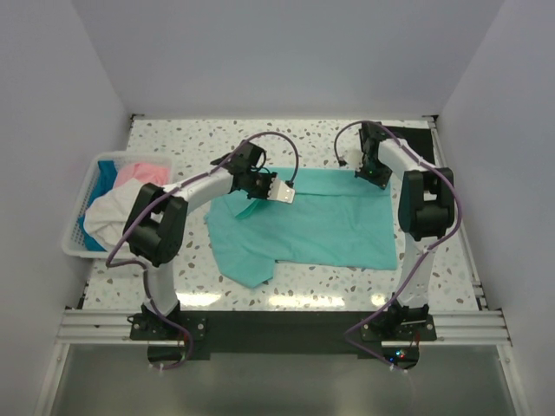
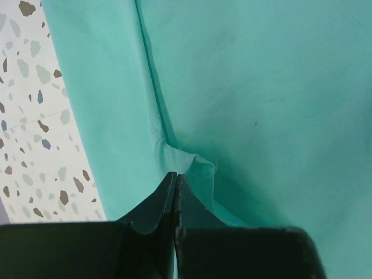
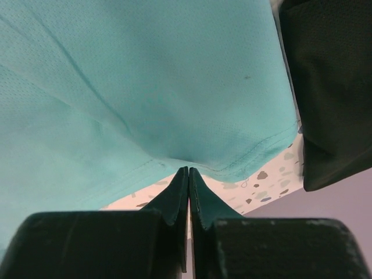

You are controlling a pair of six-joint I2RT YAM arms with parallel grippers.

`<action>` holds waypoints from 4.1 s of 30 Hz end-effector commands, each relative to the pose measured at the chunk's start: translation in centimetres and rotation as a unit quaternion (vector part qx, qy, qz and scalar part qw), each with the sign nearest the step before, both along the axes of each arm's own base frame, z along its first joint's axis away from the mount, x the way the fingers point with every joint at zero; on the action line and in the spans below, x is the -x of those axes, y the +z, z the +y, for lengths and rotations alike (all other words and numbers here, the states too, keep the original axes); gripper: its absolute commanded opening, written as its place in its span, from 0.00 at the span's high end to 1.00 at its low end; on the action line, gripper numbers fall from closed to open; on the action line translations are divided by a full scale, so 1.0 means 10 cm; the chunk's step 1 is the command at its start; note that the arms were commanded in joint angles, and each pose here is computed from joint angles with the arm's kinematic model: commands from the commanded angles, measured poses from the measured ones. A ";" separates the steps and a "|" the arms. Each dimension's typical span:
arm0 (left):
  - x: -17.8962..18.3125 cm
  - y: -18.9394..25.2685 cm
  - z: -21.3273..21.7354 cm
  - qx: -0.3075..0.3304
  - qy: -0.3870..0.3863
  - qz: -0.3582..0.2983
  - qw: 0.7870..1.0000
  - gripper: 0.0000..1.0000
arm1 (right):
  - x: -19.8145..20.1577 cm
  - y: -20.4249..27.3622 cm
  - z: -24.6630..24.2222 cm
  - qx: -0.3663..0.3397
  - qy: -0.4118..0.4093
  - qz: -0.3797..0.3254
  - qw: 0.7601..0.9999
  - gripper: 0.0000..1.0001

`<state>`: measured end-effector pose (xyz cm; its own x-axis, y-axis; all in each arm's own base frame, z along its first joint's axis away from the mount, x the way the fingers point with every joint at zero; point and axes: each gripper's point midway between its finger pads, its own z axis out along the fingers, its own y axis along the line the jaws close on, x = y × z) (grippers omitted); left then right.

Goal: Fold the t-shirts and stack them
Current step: Fold the tshirt

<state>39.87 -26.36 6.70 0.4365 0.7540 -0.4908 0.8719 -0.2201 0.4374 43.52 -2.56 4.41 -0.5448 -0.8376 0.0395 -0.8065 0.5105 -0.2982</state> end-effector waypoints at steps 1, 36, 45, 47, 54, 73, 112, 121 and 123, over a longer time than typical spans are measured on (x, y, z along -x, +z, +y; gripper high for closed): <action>0.06 0.08 -0.10 0.036 0.009 0.038 0.999 1.00 | -0.03 0.12 -0.04 0.007 0.013 -0.003 1.000 1.00; 0.08 0.09 -0.02 0.023 0.017 0.029 0.999 1.00 | 0.07 0.02 -0.01 0.004 0.055 0.043 0.998 0.76; 0.08 0.10 -0.02 0.023 0.021 0.029 0.999 1.00 | 0.03 0.03 -0.03 0.009 0.057 0.041 0.997 0.77; 0.09 0.09 -0.01 0.022 0.021 0.031 0.999 1.00 | -0.01 0.05 -0.03 0.011 0.060 0.037 0.997 0.75; 0.08 0.09 -0.02 0.024 0.021 0.030 0.999 1.00 | -0.07 0.07 -0.02 0.010 0.062 0.037 0.997 0.74; 0.27 0.23 0.01 0.028 -0.001 0.041 0.999 1.00 | 0.10 0.17 -0.01 0.004 0.073 0.053 0.996 1.00; -0.76 0.05 1.16 0.083 0.434 0.185 0.878 0.64 | 0.24 0.09 0.28 -0.062 -0.074 0.038 0.995 0.57; -1.08 -0.48 1.39 0.051 0.514 0.208 0.831 0.67 | -0.13 -0.37 0.24 -0.033 -0.100 0.007 0.994 0.56; -1.16 -0.61 1.42 0.041 0.518 0.210 0.828 0.68 | -0.20 -0.43 0.25 -0.033 -0.099 0.001 0.995 0.56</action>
